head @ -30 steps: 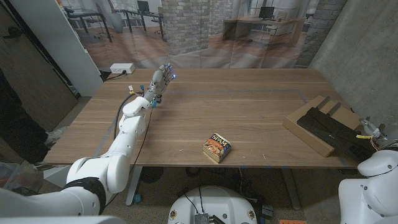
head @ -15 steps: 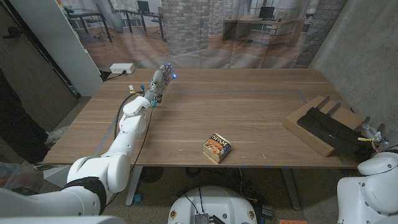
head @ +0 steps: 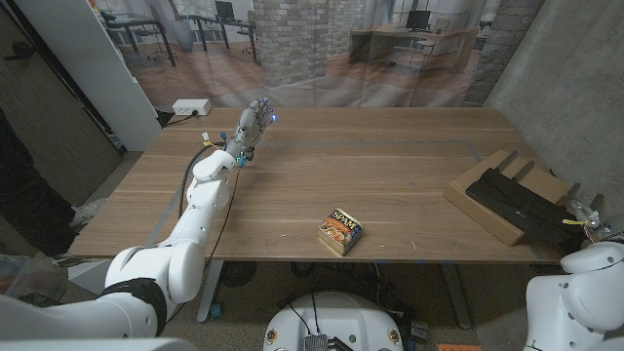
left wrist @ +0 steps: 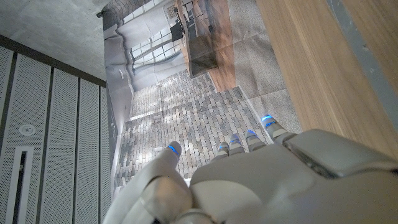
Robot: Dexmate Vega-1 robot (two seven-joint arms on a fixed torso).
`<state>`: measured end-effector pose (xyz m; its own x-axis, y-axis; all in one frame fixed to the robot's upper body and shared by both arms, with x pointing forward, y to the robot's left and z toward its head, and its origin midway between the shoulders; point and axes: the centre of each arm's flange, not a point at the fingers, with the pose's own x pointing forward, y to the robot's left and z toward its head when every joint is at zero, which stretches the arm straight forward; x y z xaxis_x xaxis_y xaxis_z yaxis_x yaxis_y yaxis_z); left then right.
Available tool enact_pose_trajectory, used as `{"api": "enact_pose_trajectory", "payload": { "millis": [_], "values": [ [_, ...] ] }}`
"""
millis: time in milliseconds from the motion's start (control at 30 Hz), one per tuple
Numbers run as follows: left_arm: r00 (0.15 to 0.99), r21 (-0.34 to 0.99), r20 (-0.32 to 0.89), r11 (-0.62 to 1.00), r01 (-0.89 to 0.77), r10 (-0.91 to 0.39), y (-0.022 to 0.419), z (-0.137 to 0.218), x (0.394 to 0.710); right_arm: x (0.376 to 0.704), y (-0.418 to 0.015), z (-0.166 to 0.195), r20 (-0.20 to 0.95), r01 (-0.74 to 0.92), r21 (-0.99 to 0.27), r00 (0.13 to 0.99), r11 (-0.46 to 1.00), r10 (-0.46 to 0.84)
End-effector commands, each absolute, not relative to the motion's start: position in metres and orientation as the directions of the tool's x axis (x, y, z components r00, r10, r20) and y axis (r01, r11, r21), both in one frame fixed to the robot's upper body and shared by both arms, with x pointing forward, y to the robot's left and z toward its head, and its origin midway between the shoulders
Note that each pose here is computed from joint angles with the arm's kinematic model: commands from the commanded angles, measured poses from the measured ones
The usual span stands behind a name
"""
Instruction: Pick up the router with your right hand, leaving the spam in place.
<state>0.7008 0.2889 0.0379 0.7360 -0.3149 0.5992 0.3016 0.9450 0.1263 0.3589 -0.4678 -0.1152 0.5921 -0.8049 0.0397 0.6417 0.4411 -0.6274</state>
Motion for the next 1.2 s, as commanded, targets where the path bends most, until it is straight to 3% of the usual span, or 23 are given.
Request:
{"api": "enact_pose_trajectory", "payload": {
  "millis": [33,1200],
  "values": [
    [0.736,0.125,0.602,0.946,0.298,-0.311,0.291,0.038,0.699,0.360,-0.468,-0.120,0.002,0.635,-0.620,0.587,0.460,-0.809],
    [0.731,0.122,0.610,0.948,0.294,-0.305,0.295,0.038,0.695,0.370,-0.471,-0.117,-0.117,0.575,-0.615,0.609,0.539,-0.784]
  ]
}}
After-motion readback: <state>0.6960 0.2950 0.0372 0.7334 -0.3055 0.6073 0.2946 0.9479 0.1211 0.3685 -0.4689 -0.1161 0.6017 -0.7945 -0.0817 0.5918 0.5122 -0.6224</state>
